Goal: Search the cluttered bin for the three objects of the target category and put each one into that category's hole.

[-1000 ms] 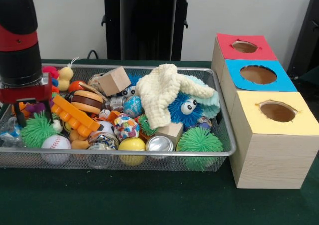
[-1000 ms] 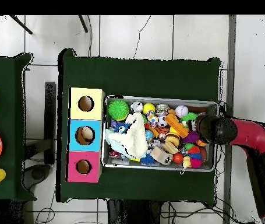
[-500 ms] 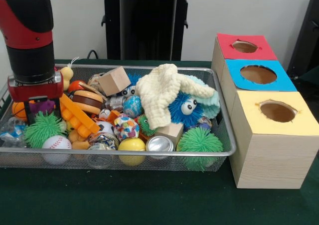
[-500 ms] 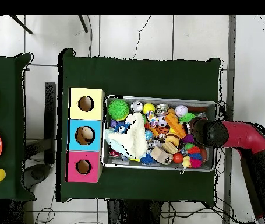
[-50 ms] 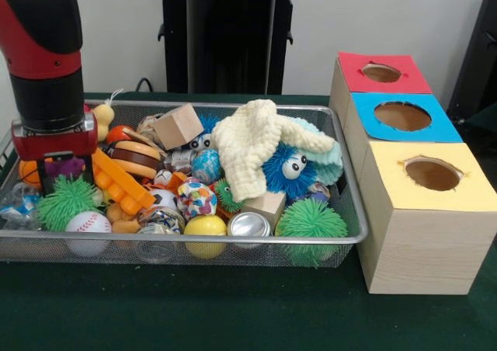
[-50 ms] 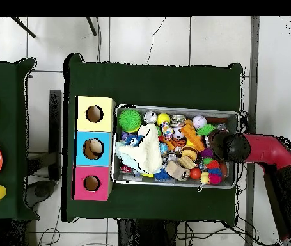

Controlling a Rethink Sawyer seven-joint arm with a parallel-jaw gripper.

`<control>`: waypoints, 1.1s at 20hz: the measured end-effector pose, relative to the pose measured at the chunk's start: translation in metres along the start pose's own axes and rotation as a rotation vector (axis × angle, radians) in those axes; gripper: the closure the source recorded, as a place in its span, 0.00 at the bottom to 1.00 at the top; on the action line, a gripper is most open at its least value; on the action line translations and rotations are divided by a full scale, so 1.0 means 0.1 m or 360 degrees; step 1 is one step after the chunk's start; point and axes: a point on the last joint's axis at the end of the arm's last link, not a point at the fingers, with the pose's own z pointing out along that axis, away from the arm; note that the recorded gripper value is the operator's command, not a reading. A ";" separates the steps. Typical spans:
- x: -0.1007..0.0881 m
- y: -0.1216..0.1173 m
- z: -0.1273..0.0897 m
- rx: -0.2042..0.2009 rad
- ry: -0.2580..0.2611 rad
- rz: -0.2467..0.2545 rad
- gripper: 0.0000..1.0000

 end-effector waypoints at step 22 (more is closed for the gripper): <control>-0.12 -0.14 0.42 -0.0002 -0.0074 0.0087 1.00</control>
